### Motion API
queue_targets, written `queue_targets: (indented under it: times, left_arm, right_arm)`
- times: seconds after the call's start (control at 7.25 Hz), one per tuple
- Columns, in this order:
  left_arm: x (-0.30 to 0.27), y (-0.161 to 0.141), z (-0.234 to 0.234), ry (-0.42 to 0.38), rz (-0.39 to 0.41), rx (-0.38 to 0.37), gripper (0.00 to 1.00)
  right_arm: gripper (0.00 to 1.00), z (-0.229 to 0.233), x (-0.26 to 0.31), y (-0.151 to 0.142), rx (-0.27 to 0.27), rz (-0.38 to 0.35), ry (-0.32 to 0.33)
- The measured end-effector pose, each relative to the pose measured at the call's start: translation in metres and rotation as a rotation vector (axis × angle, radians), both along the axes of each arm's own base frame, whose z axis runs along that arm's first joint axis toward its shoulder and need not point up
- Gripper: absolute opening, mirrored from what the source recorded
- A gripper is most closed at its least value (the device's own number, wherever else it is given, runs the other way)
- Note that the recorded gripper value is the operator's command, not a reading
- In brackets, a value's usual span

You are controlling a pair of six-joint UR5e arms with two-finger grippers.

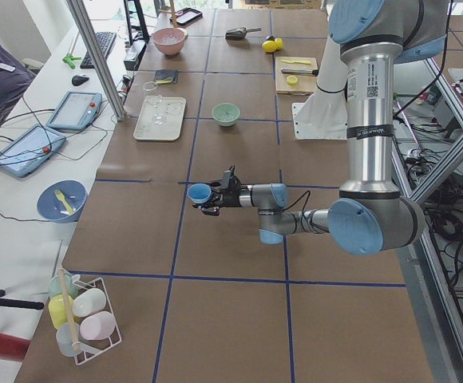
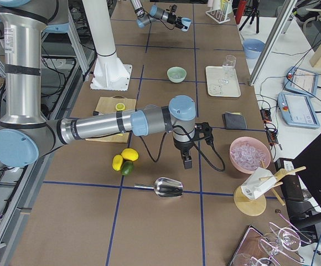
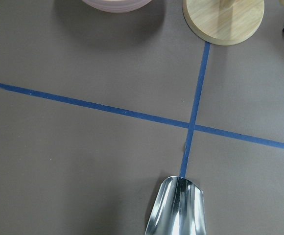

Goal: Pour ice into bowl

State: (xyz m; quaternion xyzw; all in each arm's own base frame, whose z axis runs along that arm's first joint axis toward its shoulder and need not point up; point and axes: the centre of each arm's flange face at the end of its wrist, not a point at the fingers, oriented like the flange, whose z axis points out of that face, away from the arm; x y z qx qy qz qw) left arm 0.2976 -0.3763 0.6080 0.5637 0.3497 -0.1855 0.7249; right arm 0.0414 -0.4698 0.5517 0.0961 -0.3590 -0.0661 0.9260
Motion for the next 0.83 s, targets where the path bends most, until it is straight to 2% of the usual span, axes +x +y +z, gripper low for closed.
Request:
queue_targets:
  times: [0.14,0.41,0.69,0.83]
  left_arm:
    - [0.013,0.006,0.007,-0.010,0.003,-0.005,0.25]
    - [0.025,0.016,0.020,-0.036,0.020,-0.015,0.29]
    - [0.030,0.021,0.029,-0.056,0.031,-0.022,0.40]
    - [0.032,0.024,0.030,-0.059,0.030,-0.021,0.52]
  right_arm:
    - [1.00,0.000,0.000,0.000,0.000,0.000,0.001]
    - [1.00,0.000,0.000,0.000,0.001,-0.002,0.002]
    - [1.00,0.000,0.000,-0.001,0.001,-0.001,0.002]
    - [1.00,0.000,0.000,-0.001,0.002,-0.001,0.002]
